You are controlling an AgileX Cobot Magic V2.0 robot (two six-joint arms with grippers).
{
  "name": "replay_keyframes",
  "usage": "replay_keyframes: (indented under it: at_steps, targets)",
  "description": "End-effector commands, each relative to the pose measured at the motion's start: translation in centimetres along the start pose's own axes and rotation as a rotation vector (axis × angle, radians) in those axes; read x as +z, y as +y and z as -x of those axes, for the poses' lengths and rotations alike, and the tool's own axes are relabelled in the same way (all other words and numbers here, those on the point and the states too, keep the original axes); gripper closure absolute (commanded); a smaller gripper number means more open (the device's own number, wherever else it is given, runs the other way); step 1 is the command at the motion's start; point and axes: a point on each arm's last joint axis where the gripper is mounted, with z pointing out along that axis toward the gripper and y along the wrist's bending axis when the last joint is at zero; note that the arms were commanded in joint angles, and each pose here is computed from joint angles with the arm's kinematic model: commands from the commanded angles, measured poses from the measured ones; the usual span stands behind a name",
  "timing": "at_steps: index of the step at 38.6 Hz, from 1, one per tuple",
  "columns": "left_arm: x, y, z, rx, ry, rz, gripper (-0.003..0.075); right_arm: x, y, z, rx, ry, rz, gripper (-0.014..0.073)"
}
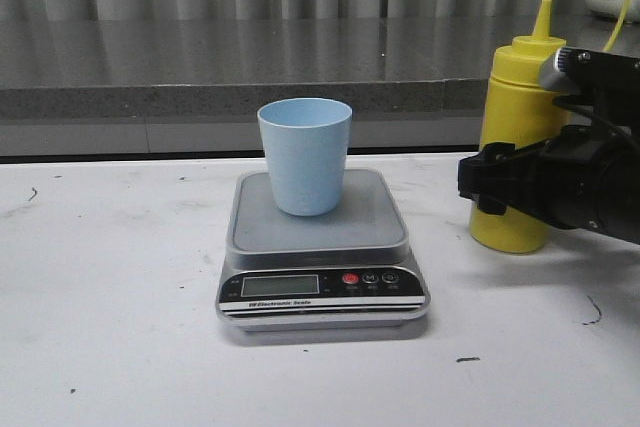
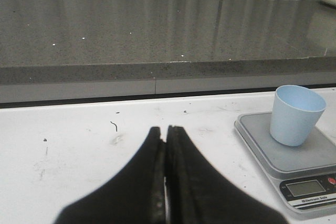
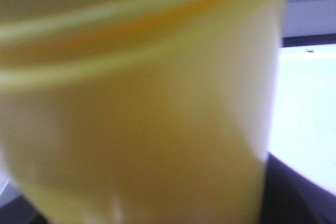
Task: Pour seasoning into cup on scale with both arms
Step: 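Move the right gripper to the yellow squeeze bottle and grasp its body, then lift the yellow bottle with the right gripper and tilt its nozzle toward the cup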
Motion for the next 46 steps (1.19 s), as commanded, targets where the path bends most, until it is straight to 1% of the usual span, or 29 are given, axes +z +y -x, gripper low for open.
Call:
replay_keyframes:
  at_steps: [1, 4, 6, 11, 16, 18, 19, 22, 23, 28, 33, 41, 46]
  targets:
    - [-0.2, -0.1, 1.5, -0.020, -0.093, -0.004, 0.0740, -0.1, 0.6, 3.0, 0.003, -0.208, 0.040, 0.0422]
    - [-0.2, -0.1, 1.5, -0.020, -0.093, -0.004, 0.0740, -0.3, 0.7, 3.5, -0.031, -0.223, 0.039, 0.0429]
    - [-0.2, -0.1, 1.5, -0.020, -0.093, -0.004, 0.0740, -0.5, 0.9, 4.2, -0.079, -0.246, 0.038, 0.0429]
    - [-0.2, -0.1, 1.5, -0.020, -0.093, -0.004, 0.0740, -0.8, 1.4, 6.5, -0.272, -0.313, 0.020, 0.0429]
    - [-0.2, -0.1, 1.5, -0.020, -0.093, -0.004, 0.0740, -0.7, 2.2, 9.6, -0.509, -0.353, -0.017, 0.0429]
    - [-0.2, -0.1, 1.5, -0.020, -0.093, -0.004, 0.0740, -0.5, 2.5, 10.7, -0.635, -0.353, -0.037, 0.0429]
    - [-0.2, -0.1, 1.5, -0.020, -0.093, -0.004, 0.0740, -0.3, 2.6, 11.1, -0.667, -0.351, -0.042, 0.0429]
    - [-0.2, -0.1, 1.5, -0.020, -0.093, -0.004, 0.0740, 0.2, 3.0, 12.6, -0.863, -0.348, -0.074, 0.0429]
    - [-0.2, -0.1, 1.5, -0.020, -0.093, -0.004, 0.0740, 0.5, 3.1, 13.0, -0.911, -0.355, -0.084, 0.0429]
    - [-0.2, -0.1, 1.5, -0.020, -0.093, -0.004, 0.0740, 1.1, 3.6, 14.7, -1.187, -0.389, -0.152, 0.0429]
    - [-0.2, -0.1, 1.5, -0.020, -0.093, -0.004, 0.0740, 1.5, 4.0, 16.1, -1.403, -0.423, -0.223, 0.0432]
    - [-0.2, -0.1, 1.5, -0.020, -0.093, -0.004, 0.0740, 2.0, 4.8, 18.6, -1.607, -0.490, -0.303, 0.0437]
    - [-0.2, -0.1, 1.5, -0.020, -0.093, -0.004, 0.0740, 2.2, 5.5, 19.5, -1.744, -0.537, -0.310, 0.0437]
